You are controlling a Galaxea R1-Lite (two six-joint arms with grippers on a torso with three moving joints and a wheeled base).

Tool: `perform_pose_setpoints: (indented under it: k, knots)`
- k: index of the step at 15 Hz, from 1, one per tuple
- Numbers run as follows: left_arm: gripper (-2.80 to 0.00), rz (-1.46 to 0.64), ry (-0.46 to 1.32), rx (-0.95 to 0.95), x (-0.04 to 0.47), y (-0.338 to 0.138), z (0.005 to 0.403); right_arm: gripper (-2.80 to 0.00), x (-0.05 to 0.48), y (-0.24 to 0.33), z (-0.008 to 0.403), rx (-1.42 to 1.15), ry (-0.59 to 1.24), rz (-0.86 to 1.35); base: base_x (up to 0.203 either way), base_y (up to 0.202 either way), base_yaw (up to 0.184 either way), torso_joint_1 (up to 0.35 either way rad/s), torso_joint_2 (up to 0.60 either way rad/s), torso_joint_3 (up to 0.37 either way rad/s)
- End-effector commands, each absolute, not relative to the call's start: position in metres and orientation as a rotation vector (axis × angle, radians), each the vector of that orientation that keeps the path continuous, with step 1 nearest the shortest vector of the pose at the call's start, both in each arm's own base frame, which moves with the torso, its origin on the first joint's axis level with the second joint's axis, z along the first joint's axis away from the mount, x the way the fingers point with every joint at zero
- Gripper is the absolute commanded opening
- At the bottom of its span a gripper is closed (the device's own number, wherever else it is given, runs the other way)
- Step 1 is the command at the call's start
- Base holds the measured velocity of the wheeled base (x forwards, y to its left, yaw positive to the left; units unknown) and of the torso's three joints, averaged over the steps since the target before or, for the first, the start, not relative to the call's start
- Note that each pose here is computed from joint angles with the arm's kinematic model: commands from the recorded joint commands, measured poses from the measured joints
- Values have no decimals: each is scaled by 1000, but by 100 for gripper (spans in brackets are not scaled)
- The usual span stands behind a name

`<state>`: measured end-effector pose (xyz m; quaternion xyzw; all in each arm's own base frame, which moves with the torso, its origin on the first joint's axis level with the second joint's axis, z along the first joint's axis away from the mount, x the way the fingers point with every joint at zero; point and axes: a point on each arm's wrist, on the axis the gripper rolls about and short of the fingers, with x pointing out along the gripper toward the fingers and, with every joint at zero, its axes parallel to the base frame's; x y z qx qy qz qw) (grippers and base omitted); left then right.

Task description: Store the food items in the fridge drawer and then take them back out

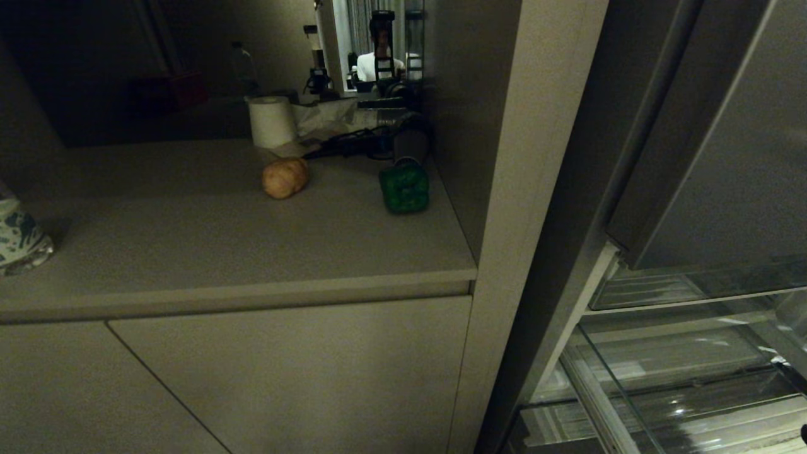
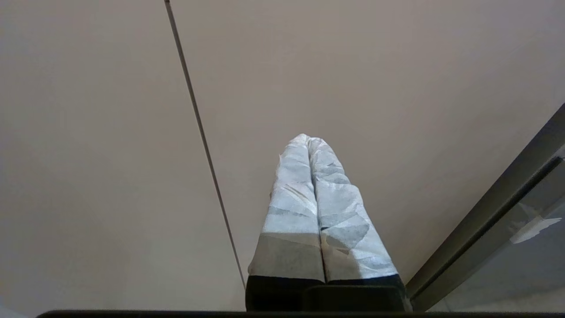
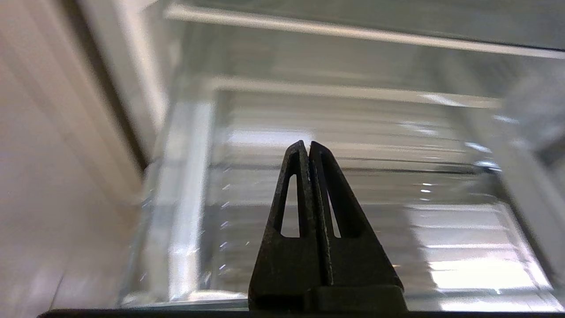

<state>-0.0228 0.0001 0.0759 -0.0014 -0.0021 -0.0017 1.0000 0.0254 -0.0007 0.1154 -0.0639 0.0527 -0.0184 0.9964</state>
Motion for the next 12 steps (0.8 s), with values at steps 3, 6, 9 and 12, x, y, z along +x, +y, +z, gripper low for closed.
perform_pose_setpoints:
  k: [3, 6, 9, 12]
  knots:
    - [-280, -3, -3, -3, -23, 0, 76, -280, 3, -2, 94, -117, 78, -104, 0, 0, 0, 0, 0, 0]
    - [-280, -3, -3, -3, -23, 0, 76, -280, -17, 0, 79, -98, 82, -19, 0, 0, 0, 0, 0, 0]
    - [-280, -3, -3, -3, -23, 0, 76, -280, -25, 0, 76, -52, 24, -4, 0, 0, 0, 0, 0, 0]
    - [-280, -3, -3, -3, -23, 0, 76, -280, -22, 0, 77, -17, -21, -20, 0, 0, 0, 0, 0, 0]
